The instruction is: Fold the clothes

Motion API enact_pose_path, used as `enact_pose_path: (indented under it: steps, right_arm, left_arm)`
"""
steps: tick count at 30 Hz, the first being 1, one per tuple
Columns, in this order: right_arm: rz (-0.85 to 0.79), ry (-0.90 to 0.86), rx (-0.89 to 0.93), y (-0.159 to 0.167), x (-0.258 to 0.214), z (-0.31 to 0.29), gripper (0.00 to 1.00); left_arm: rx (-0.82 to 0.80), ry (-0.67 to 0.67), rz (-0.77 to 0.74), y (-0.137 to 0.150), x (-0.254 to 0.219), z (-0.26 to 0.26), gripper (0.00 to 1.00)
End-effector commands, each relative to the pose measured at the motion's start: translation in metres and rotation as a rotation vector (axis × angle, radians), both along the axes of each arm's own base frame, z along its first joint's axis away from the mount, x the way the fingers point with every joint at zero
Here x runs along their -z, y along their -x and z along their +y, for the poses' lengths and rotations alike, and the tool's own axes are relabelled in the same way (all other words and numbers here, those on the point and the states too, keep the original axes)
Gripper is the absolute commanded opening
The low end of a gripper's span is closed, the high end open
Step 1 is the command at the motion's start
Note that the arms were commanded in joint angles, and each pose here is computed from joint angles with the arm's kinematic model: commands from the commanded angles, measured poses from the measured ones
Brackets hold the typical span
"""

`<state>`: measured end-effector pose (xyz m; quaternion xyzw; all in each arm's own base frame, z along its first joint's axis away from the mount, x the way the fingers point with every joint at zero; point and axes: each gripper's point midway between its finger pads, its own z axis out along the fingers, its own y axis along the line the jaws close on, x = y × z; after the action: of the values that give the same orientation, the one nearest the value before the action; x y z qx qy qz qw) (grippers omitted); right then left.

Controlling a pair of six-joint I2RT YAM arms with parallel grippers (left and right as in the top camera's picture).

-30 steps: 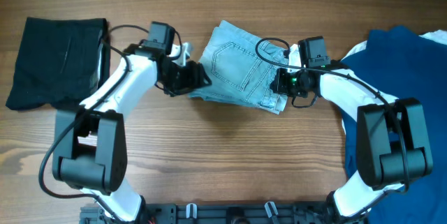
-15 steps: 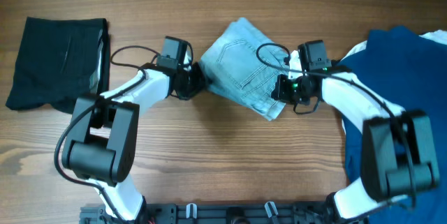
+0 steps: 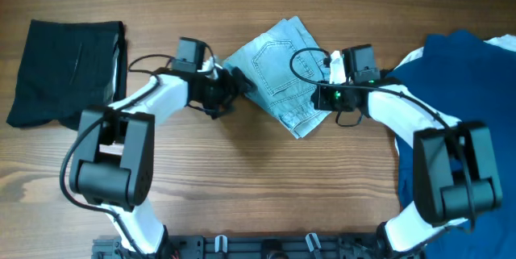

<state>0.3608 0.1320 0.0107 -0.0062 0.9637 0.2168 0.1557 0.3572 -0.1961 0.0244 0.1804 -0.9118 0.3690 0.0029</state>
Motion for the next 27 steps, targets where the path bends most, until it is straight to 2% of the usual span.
enact_pose_path:
  steps: [1,3,5,8,13,16,18,21,23,25,27]
  right_arm:
    - [0.106,0.032,0.045,0.011,0.035,-0.006,0.04]
    - [0.13,0.031,0.063,0.013,0.041,-0.006,0.04]
    - [0.134,0.031,0.064,0.014,0.042,-0.006,0.04]
    - [0.134,0.031,0.064,0.014,0.042,-0.006,0.04]
    - [0.136,0.027,0.061,0.014,0.042,-0.006,0.04]
    - [0.138,0.018,0.058,0.015,0.041,-0.004,0.04]
    - [0.149,0.02,0.058,0.017,0.042,-0.004,0.04]
    - [0.166,0.02,0.056,0.024,0.03,-0.006,0.04]
    - [0.145,0.006,0.041,0.03,0.003,-0.004,0.04]
    - [0.077,-0.089,-0.06,0.04,-0.042,0.011,0.04]
    - [0.031,-0.111,-0.067,0.045,-0.068,0.013,0.04]
  left_arm:
    - [0.058,-0.048,-0.004,0.011,0.009,-0.016,0.93]
    - [0.049,-0.054,0.023,0.016,0.016,-0.028,0.93]
    - [0.003,-0.043,0.091,0.02,0.028,-0.041,0.88]
    - [-0.027,-0.008,0.108,0.015,0.05,-0.064,0.87]
    - [-0.053,0.023,0.104,0.01,0.079,-0.084,0.7]
    - [-0.074,-0.008,0.078,0.004,0.082,-0.079,0.34]
    - [-0.061,-0.014,0.056,0.001,0.082,-0.077,0.06]
    - [-0.033,-0.024,0.03,0.0,0.072,-0.069,0.04]
    - [-0.006,-0.03,-0.029,-0.007,0.053,-0.059,0.04]
    - [0.006,0.044,-0.109,-0.021,0.001,-0.04,0.04]
    - [-0.017,0.107,-0.193,-0.034,-0.045,-0.02,0.04]
